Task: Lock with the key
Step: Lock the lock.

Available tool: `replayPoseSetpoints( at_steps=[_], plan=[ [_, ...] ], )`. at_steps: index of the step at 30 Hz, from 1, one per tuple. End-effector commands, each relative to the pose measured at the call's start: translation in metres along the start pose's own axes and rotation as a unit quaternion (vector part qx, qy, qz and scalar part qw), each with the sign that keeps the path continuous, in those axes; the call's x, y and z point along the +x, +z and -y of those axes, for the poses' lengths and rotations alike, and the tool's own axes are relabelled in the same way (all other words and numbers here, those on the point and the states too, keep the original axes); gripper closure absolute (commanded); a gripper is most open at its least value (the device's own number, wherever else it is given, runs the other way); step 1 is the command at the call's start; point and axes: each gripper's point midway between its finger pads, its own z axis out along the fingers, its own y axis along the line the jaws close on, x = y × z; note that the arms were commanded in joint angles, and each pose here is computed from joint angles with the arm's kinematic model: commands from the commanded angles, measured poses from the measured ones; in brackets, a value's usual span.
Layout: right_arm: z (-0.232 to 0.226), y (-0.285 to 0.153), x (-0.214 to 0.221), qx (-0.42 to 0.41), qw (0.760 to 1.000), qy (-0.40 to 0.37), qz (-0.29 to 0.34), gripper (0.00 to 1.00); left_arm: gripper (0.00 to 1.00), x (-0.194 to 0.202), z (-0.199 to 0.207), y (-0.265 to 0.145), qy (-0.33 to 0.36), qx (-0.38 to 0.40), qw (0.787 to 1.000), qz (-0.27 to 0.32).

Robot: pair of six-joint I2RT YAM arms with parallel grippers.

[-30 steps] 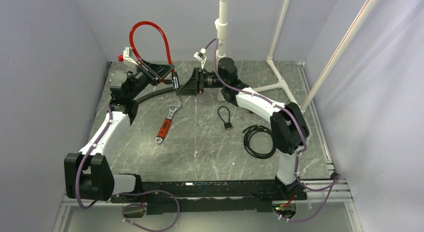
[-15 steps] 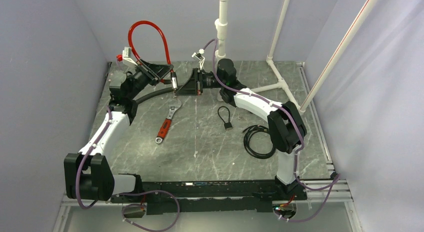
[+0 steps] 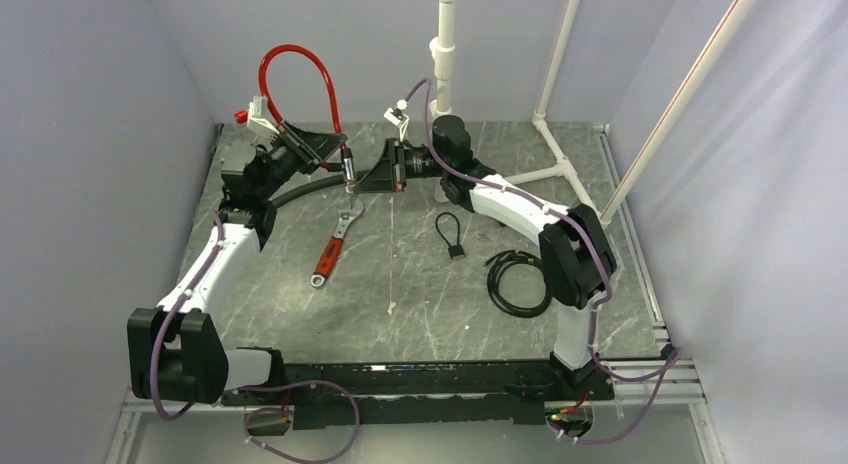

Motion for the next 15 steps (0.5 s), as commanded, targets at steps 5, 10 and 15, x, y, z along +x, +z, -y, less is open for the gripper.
replayPoseSetpoints(
  at_steps=[5, 10, 15],
  plan=[
    [-0.021, -0.001, -0.041, 0.078, 0.991, -0.100, 0.042, 1.00, 1.00, -0.009, 0.016, -0.004, 0.125, -0.021, 0.991, 0.032],
    [-0.009, 0.000, -0.049, 0.122, 0.984, -0.122, 0.046, 1.00, 1.00, 0.003, 0.013, -0.002, 0.167, -0.052, 0.984, 0.025],
    [-0.017, -0.003, -0.056, 0.124, 0.981, -0.137, 0.061, 1.00, 1.00, 0.008, 0.000, -0.005, 0.184, -0.086, 0.979, 0.023]
  ],
)
